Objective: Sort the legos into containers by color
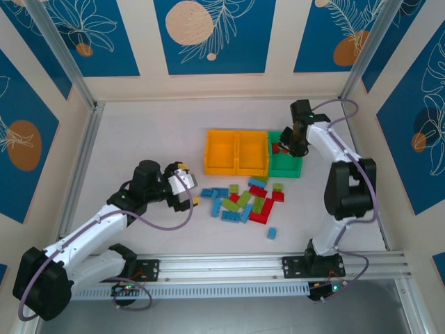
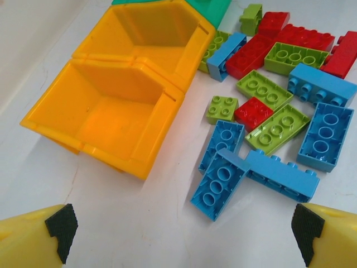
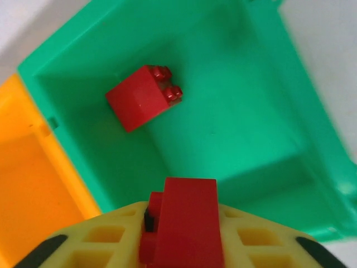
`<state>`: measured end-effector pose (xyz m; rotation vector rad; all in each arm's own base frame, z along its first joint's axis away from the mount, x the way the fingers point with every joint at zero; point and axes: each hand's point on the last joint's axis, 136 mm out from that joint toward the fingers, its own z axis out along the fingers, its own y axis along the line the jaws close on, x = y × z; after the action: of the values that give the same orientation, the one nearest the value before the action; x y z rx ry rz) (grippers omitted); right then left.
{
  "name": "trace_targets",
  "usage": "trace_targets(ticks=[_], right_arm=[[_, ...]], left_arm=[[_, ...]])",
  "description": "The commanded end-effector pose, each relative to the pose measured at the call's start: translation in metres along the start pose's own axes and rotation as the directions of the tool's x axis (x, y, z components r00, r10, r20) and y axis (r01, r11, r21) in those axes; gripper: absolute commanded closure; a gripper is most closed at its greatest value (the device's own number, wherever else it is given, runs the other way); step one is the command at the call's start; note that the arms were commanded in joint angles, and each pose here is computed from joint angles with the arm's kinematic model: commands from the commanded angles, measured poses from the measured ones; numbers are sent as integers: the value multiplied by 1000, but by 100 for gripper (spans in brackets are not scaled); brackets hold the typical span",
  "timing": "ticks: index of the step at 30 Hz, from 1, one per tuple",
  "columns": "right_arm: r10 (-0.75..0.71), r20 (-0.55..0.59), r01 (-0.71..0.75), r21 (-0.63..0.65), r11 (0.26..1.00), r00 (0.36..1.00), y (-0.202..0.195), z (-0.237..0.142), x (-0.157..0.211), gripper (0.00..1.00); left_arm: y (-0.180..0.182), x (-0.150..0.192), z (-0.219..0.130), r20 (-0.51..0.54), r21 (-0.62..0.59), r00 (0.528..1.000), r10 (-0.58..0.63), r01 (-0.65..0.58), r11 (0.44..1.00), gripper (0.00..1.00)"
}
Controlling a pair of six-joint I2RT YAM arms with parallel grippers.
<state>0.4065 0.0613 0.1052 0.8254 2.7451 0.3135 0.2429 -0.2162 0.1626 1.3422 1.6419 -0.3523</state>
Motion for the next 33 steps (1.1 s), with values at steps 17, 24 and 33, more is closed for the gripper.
trace_targets(ticks=[17, 24, 33], right_arm=[[-50, -11, 45, -266, 963, 999, 20, -140, 57, 48], [-35, -19, 29, -258, 966, 999, 12, -140, 64, 43], [-58, -59, 41, -258, 965, 997, 16, -136, 67, 40]], left_arm=[[-1, -8, 16, -247, -259, 464, -851, 814, 520, 4], [-28, 13, 44, -439, -415, 348, -828, 739, 530, 3], [-17, 45, 85, -466, -491, 351, -812, 660, 568, 0]])
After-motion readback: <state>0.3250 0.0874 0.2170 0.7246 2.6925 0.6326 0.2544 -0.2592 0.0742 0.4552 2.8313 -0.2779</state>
